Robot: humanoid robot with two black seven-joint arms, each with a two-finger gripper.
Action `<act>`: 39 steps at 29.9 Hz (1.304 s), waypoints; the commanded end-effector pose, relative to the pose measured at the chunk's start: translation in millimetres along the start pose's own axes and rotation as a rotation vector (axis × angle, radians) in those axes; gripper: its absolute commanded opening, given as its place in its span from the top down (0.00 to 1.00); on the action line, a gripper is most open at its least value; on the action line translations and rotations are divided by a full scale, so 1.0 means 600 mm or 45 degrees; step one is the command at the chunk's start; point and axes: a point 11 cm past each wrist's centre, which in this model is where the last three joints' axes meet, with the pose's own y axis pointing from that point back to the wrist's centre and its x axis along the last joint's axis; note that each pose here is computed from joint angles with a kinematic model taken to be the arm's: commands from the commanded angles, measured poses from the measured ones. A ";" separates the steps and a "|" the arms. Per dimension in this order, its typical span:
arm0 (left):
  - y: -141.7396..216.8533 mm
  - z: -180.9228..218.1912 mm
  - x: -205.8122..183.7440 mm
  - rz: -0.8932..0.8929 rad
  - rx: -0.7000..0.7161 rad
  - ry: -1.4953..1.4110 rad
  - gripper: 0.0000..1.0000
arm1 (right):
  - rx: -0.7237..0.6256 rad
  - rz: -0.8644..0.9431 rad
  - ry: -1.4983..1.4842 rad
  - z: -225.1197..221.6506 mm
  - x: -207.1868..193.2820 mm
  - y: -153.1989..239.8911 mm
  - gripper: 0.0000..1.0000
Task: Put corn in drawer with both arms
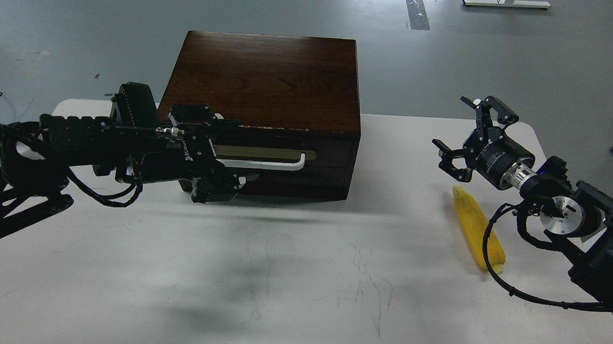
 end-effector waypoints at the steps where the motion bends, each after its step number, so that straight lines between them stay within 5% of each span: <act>1: 0.002 0.000 0.001 0.001 0.003 -0.001 0.02 | 0.001 0.012 0.001 0.001 0.001 0.000 0.00; 39: -0.037 0.021 -0.024 -0.030 -0.059 0.045 0.02 | 0.026 0.014 -0.017 -0.003 -0.002 -0.004 0.00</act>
